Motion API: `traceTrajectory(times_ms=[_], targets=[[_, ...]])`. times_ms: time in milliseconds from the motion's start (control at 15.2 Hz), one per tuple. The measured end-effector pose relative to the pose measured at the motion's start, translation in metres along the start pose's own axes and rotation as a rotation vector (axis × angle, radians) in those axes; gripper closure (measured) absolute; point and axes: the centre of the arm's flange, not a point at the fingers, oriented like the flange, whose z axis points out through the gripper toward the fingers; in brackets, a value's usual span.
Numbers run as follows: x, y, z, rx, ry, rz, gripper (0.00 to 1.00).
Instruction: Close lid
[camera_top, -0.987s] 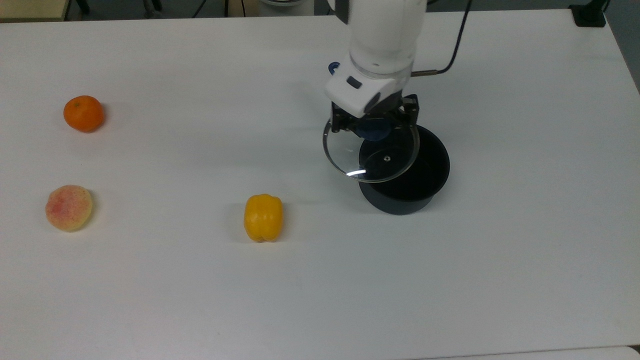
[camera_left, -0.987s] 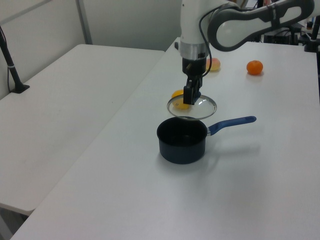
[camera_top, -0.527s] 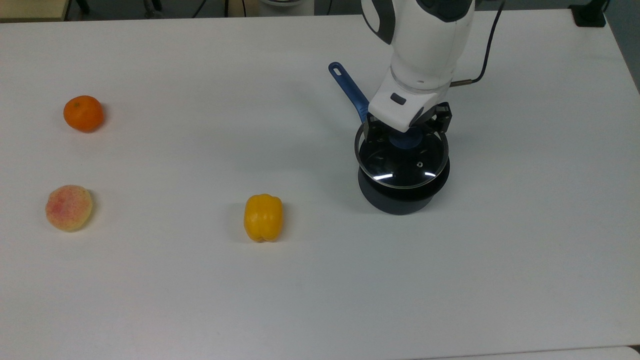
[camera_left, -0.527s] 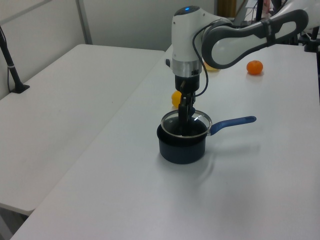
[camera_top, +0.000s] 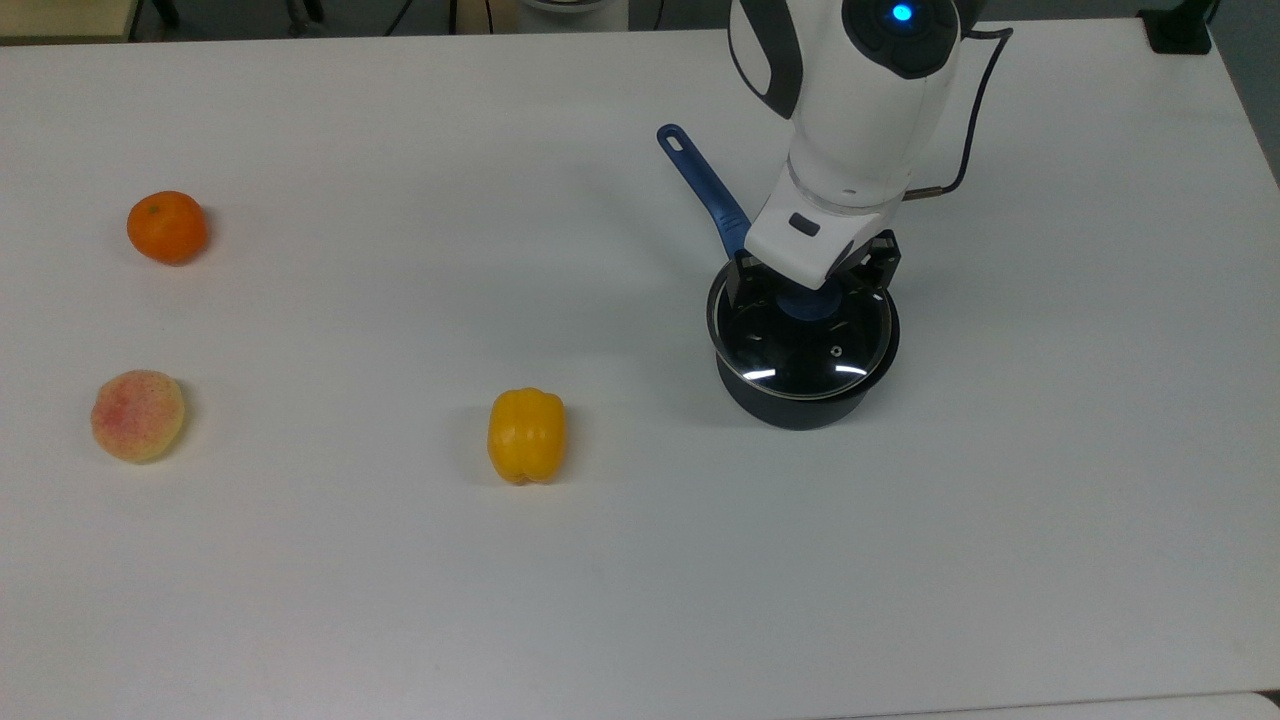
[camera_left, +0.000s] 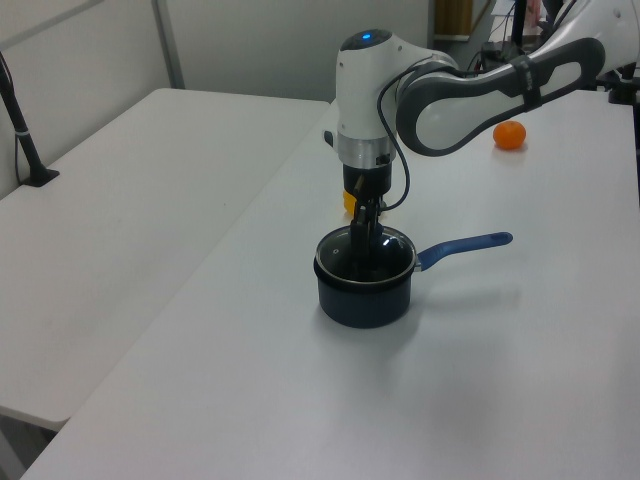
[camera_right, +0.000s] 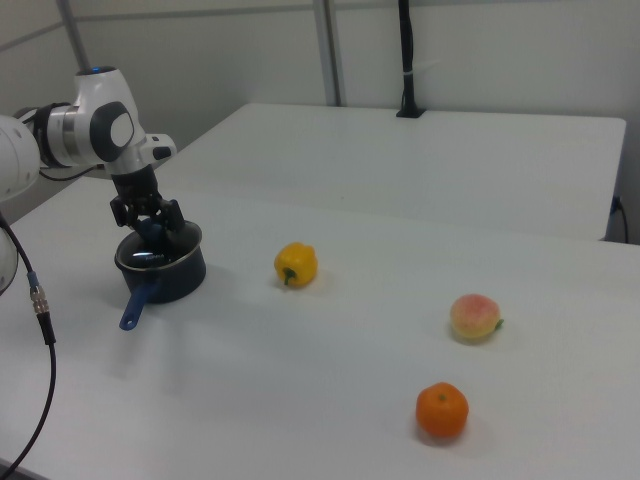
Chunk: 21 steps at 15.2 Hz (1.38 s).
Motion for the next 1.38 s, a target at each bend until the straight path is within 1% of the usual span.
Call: traceTrajectory(times_ms=[197,527,790,856,922,987,1053,1119,1251,1382], targets=[[0.002,-0.012,0.001,0.006,0.026,-0.016,0.56],[0.002,-0.017,0.005,-0.031,0.038,-0.041,0.56],[0.002,-0.016,0.007,-0.033,0.037,-0.041,0.55],[0.002,-0.017,0.007,-0.033,0.036,-0.042,0.43],[0.002,-0.017,0.007,-0.033,0.036,-0.042,0.34],[0.001,-0.019,0.006,-0.033,0.037,-0.045,0.15],[0.001,-0.02,0.005,-0.031,0.039,-0.047,0.05],[0.0,-0.021,0.0,-0.029,0.045,-0.048,0.0],[-0.002,-0.018,-0.021,-0.024,0.07,-0.044,0.0],[-0.012,-0.005,-0.059,-0.025,0.104,-0.029,0.0]])
